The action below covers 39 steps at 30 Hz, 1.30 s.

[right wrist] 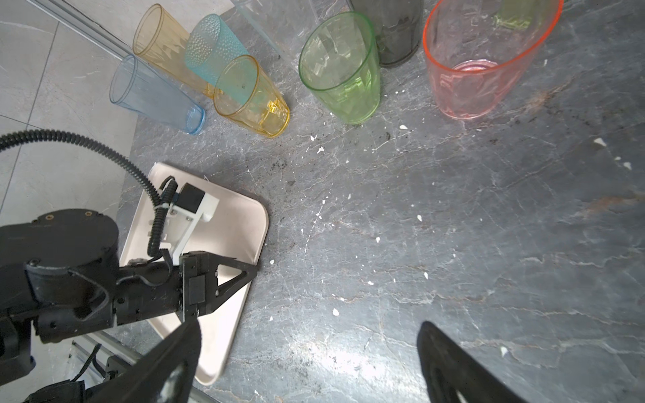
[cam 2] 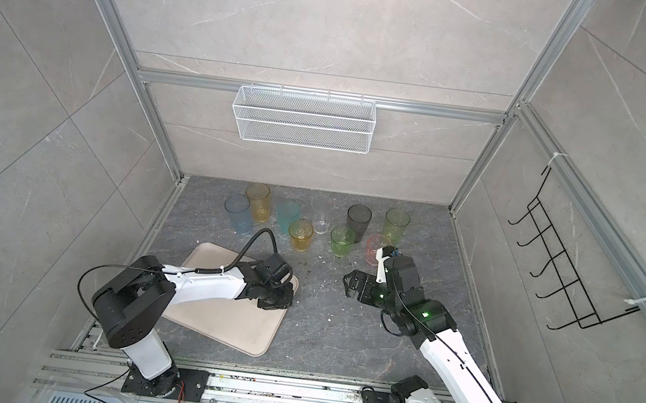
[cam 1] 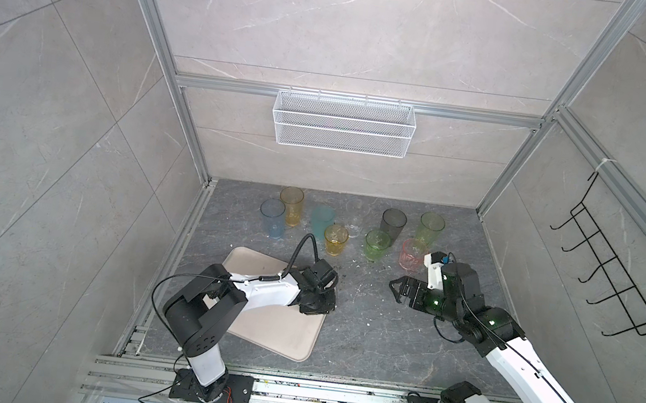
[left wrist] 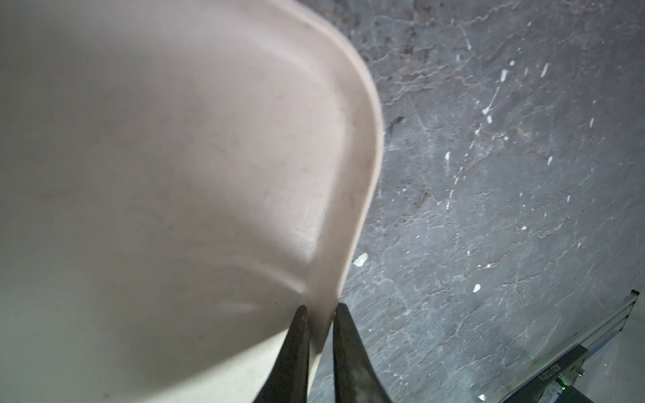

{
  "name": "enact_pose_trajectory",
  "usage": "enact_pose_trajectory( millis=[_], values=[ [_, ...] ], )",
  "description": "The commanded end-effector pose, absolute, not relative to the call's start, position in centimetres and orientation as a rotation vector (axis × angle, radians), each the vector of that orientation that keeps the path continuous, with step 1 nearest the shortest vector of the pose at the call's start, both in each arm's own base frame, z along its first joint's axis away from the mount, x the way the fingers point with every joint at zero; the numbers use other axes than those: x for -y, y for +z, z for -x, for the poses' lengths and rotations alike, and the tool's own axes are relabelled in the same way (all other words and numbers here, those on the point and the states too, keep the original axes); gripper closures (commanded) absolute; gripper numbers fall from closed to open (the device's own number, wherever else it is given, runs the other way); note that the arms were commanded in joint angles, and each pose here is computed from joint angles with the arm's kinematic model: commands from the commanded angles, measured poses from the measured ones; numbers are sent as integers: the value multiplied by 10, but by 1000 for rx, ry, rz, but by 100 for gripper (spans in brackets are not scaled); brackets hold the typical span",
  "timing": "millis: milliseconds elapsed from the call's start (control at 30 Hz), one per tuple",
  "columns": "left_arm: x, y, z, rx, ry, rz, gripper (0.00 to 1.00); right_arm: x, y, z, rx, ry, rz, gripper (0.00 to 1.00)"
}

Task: Place the glasses into the tray

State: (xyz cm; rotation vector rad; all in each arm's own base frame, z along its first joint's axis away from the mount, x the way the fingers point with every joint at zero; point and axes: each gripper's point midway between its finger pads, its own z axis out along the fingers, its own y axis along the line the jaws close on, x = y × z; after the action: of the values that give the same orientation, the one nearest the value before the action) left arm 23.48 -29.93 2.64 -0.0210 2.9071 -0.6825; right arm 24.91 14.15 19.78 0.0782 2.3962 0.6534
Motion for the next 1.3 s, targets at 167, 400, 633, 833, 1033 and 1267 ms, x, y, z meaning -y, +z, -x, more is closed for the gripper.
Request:
enact_pose_trajectory(
  millis=[167, 400, 633, 833, 1033, 1267],
  values=[
    [343, 22, -238, -2944, -852, 1, 87, -137, 177, -237, -2468, 634, -125, 4],
    [337, 33, -239, -2931, -824, -32, 80, -157, 154, -231, -2511, 695, -110, 9],
    [283, 62, -243, -2885, -717, 33, 60, -191, 127, -228, -2574, 645, -22, 14],
    [194, 93, -247, -2805, -587, 207, 49, -228, 108, -226, -2621, 488, 105, 15],
    [114, 116, -238, -2691, -421, 401, 42, -268, 90, -223, -2640, 380, 228, 23],
    [80, 137, -226, -2587, -317, 448, 39, -291, 68, -225, -2666, 300, 280, 46]
  ],
)
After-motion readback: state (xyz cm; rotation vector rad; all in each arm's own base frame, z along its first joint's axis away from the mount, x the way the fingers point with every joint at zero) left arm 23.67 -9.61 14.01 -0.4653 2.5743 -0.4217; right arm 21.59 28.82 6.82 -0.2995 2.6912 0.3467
